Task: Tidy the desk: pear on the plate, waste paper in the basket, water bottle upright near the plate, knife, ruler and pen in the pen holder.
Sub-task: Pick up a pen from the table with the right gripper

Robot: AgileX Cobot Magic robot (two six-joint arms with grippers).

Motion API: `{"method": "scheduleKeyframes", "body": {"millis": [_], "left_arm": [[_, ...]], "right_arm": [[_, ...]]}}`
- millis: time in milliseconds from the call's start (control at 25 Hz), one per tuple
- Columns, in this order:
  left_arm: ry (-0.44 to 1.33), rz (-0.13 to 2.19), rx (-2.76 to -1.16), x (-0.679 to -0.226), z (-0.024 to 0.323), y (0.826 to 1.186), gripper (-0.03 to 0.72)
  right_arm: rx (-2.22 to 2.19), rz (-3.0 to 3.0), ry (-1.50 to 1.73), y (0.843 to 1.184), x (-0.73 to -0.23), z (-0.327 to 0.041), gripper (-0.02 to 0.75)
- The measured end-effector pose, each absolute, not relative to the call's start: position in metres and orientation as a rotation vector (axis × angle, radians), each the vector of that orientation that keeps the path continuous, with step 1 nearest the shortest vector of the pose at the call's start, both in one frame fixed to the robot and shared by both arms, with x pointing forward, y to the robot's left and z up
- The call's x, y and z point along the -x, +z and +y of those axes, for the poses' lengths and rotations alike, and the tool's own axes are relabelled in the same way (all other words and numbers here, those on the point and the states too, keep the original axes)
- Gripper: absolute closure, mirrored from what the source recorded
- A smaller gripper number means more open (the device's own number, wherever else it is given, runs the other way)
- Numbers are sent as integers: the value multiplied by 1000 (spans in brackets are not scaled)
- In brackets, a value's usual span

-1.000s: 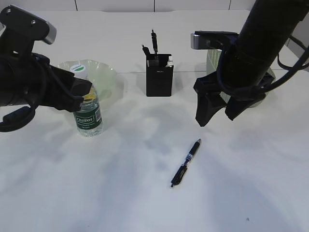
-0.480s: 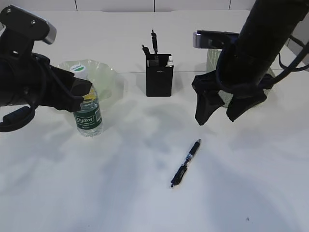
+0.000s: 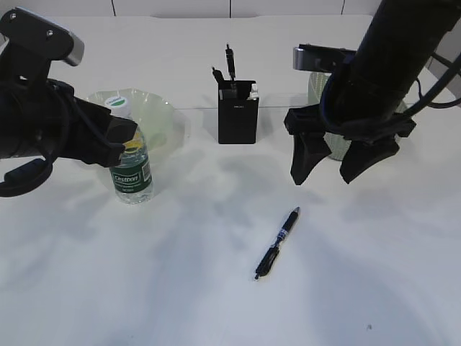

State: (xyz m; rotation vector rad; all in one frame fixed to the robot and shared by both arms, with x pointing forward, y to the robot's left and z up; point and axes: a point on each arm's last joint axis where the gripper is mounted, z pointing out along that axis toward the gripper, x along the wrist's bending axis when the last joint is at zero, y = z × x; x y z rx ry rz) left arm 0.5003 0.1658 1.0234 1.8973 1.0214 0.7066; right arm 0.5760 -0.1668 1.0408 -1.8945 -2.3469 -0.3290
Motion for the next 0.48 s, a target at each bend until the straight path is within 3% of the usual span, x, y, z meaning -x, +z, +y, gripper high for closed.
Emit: {"method": "scheduleKeyframes", "body": {"millis": [480], "left_arm": [[707, 1021, -1898, -500, 166, 1023, 371]], "right_arm": [[2108, -2129, -231, 1022, -583, -166, 170]]}}
